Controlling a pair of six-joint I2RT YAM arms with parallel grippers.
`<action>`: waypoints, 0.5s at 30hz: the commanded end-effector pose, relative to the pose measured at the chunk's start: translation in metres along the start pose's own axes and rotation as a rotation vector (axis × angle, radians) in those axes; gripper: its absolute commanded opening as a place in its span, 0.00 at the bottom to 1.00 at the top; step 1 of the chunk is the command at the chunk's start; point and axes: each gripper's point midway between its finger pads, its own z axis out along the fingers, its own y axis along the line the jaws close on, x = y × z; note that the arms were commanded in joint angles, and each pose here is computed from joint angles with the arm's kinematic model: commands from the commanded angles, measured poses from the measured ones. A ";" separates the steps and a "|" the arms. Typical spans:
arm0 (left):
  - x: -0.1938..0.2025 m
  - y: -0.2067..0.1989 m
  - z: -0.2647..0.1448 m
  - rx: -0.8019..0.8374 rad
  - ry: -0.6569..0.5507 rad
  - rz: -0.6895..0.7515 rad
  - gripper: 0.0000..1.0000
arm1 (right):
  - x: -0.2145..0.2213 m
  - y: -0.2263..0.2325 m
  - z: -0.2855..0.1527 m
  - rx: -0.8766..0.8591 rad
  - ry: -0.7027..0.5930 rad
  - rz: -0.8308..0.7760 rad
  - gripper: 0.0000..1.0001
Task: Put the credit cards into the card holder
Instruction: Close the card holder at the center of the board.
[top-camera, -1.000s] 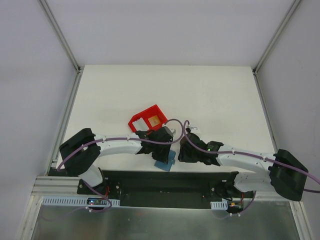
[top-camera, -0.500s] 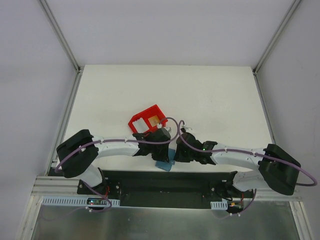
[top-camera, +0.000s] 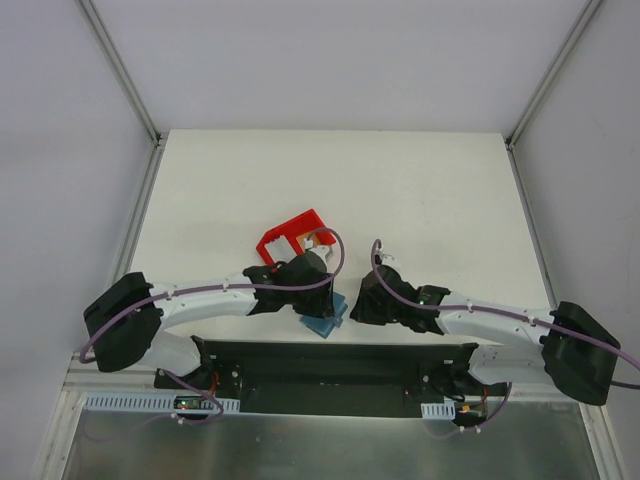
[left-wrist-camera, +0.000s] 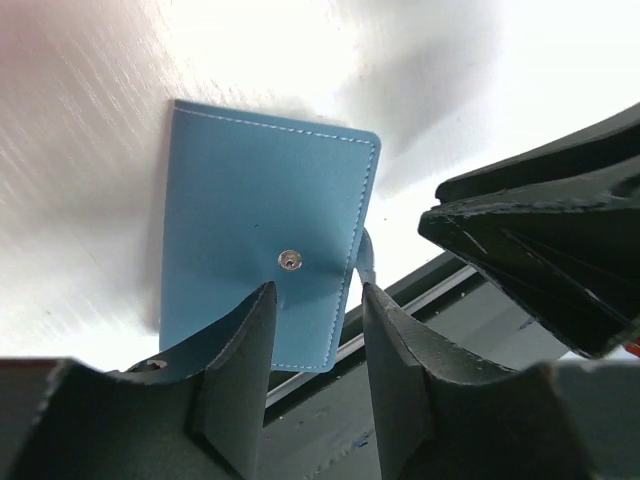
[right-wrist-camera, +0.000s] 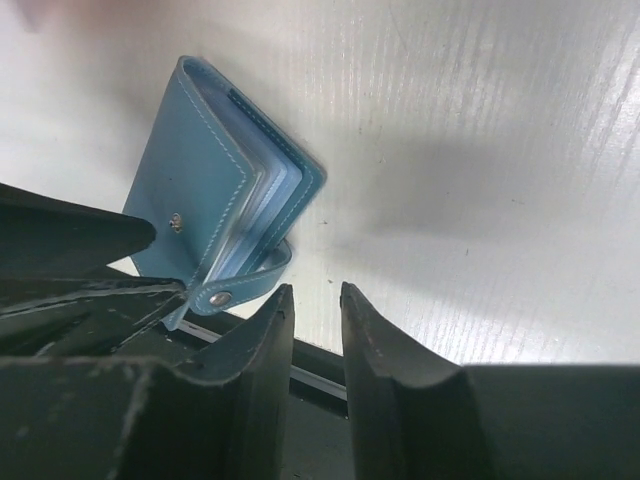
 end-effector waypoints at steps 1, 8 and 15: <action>-0.012 0.000 -0.018 0.018 -0.056 0.080 0.40 | -0.002 0.000 -0.002 0.000 -0.009 0.042 0.28; -0.017 0.032 -0.026 -0.047 -0.064 0.104 0.42 | 0.012 0.011 0.006 -0.030 0.058 0.050 0.25; 0.004 0.044 -0.008 0.004 0.019 0.119 0.48 | 0.017 0.021 0.009 -0.061 0.084 0.040 0.25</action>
